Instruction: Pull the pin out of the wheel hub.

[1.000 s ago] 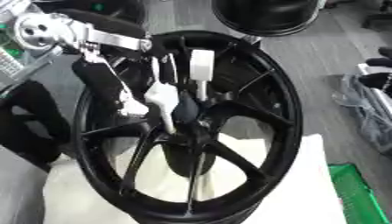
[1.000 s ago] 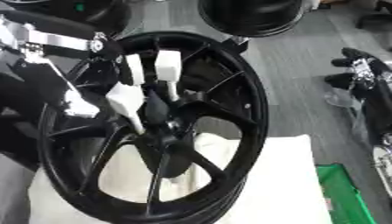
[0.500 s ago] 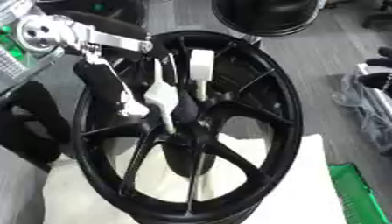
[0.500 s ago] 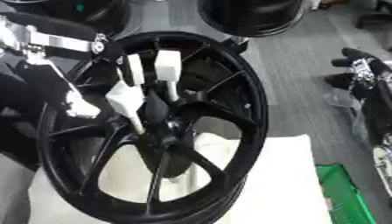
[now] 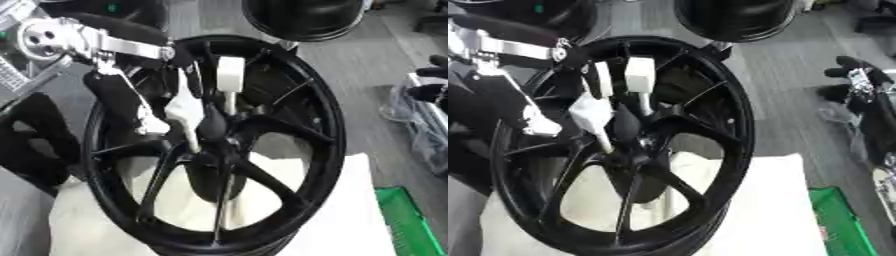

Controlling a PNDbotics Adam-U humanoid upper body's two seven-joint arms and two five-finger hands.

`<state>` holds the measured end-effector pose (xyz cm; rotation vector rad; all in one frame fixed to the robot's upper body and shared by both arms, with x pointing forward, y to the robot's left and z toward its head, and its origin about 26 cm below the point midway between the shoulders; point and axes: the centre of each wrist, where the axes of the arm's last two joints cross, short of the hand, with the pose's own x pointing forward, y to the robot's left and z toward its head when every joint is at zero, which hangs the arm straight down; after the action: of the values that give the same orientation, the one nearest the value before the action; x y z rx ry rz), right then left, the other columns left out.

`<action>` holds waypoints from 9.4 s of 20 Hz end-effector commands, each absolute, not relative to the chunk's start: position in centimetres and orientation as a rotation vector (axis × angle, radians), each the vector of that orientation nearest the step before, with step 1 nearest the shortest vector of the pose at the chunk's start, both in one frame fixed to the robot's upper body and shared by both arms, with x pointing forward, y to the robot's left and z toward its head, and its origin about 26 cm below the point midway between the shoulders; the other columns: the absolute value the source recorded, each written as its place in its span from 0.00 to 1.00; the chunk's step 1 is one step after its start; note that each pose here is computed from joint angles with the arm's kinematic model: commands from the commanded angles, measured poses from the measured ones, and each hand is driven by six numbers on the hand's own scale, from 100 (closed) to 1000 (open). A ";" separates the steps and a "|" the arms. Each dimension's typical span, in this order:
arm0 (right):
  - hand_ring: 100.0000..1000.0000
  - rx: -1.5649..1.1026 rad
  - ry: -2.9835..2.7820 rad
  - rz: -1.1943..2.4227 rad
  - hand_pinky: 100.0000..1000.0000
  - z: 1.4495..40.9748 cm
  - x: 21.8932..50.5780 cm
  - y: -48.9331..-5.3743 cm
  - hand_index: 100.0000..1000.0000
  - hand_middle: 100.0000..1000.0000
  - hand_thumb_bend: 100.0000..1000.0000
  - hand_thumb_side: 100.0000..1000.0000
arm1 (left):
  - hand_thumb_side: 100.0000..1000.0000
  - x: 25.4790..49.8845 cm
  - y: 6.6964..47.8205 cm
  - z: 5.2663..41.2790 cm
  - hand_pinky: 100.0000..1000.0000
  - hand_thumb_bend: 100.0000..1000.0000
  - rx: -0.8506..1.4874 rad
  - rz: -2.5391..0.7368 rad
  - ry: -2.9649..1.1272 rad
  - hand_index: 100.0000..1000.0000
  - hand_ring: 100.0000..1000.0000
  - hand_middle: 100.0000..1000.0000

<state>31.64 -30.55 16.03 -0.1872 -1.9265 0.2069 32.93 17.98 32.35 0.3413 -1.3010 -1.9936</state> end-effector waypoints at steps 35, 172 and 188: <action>0.61 -0.208 -1.949 0.241 0.74 16.9 31.7 -30.7 0.84 0.71 0.00 0.76 | 0.24 33.7 18.3 32.7 0.70 0.25 0.414 -1.976 -1.283 0.79 0.77 0.81; 0.62 -0.234 -1.980 0.177 0.74 17.5 31.5 -31.4 0.84 0.71 0.00 0.75 | 0.34 30.4 44.3 25.1 0.61 0.06 1.016 -0.714 -1.439 0.76 0.66 0.70; 0.62 -0.231 -1.979 0.184 0.74 17.5 31.6 -31.3 0.84 0.71 0.00 0.75 | 0.47 30.4 44.0 25.3 0.67 0.20 1.021 -0.736 -1.447 0.80 0.72 0.76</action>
<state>31.63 -31.13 16.39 -0.2156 -1.9498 0.1668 30.57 43.97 23.82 0.9816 -1.4233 -0.7313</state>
